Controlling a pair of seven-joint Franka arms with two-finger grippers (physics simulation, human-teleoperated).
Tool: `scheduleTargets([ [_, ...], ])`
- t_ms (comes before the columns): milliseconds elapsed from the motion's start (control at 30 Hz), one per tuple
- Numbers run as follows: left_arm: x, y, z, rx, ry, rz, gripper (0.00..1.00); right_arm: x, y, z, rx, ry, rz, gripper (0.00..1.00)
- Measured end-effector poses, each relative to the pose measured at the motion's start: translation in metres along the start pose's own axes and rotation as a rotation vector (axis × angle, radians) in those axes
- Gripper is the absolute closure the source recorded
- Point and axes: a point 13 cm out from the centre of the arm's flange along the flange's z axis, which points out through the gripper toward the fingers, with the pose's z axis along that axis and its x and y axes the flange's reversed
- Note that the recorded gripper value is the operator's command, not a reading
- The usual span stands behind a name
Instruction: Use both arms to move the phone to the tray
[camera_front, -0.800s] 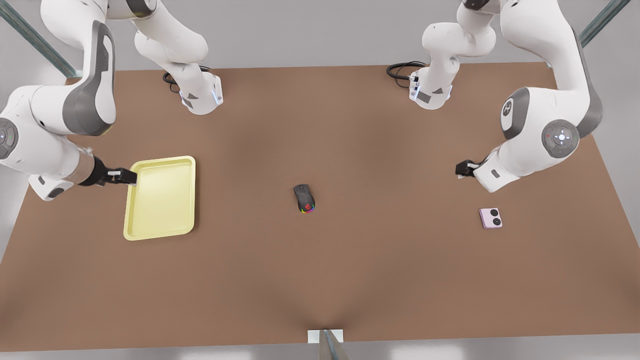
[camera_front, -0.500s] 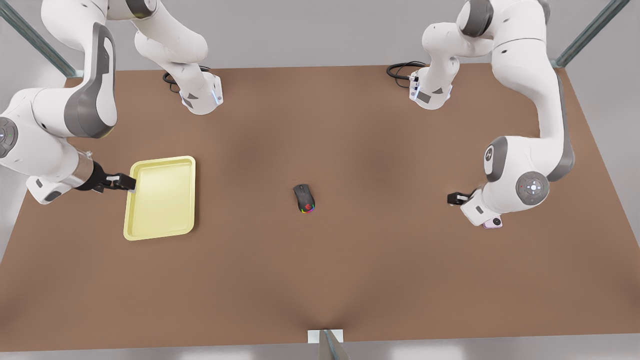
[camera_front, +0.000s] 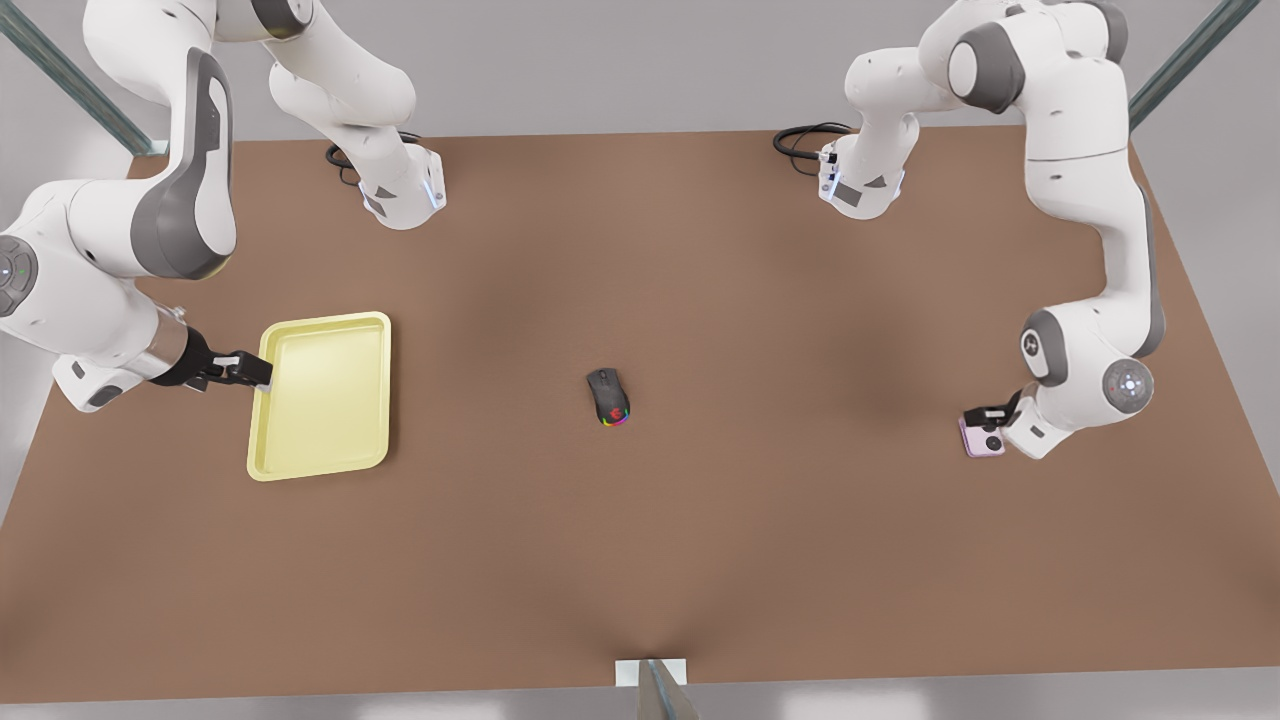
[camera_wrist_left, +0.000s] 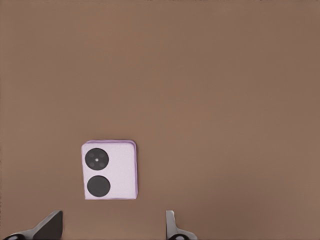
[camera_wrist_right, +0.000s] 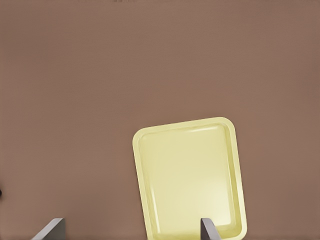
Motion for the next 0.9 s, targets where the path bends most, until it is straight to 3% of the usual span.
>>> scheduleTargets([
  [367, -0.018, 0.017, 0.07, 0.029, -0.071, -0.002, 0.0, 0.001, 0.001, 0.002, 0.001, 0.006, -0.001, 0.0],
  [900, -0.028, 0.022, 0.096, 0.009, -0.113, 0.053, 0.0, -0.007, 0.003, 0.005, -0.002, -0.01, 0.002, 0.0],
])
